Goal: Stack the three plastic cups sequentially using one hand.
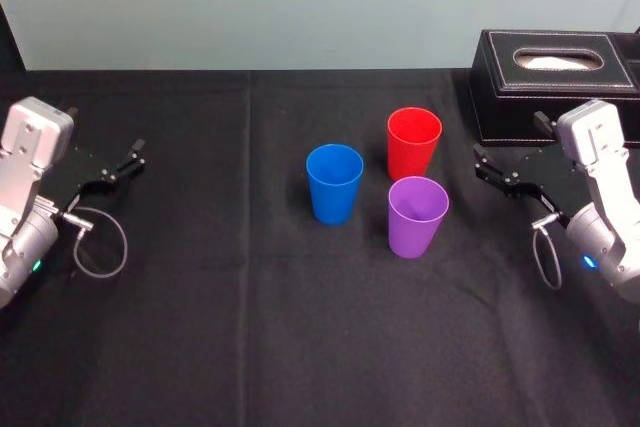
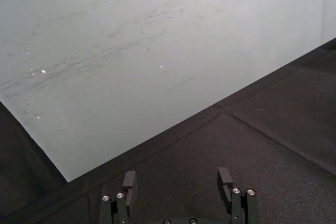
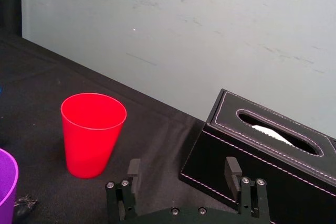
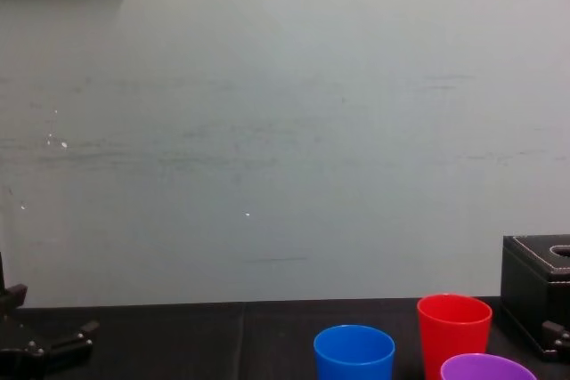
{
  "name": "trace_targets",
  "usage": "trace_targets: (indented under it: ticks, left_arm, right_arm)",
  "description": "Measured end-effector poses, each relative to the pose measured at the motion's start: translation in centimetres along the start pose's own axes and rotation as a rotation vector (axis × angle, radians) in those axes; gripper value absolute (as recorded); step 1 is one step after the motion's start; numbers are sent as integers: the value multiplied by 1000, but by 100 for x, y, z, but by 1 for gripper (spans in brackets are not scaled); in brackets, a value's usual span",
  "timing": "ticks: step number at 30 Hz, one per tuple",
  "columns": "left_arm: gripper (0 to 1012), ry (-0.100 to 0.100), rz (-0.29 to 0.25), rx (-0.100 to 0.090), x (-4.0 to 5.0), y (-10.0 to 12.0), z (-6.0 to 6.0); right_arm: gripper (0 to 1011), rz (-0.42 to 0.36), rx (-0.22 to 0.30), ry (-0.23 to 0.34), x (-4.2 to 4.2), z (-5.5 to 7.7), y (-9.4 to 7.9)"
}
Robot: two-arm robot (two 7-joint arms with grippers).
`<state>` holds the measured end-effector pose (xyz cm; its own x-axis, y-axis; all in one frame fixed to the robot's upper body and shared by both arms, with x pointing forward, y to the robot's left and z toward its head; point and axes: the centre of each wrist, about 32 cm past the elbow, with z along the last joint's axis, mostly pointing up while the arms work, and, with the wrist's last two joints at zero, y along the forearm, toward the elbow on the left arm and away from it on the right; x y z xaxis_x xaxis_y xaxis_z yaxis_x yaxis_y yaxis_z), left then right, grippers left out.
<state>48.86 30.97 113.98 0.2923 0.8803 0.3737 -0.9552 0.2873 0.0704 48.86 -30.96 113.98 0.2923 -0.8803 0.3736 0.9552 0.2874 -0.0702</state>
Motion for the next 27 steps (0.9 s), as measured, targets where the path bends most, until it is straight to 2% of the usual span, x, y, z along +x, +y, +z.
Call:
trace_targets:
  ticks: [27]
  left_arm:
    - [1005, 0, 0, 0, 0, 0, 0]
  right_arm:
    - [1004, 0, 0, 0, 0, 0, 0]
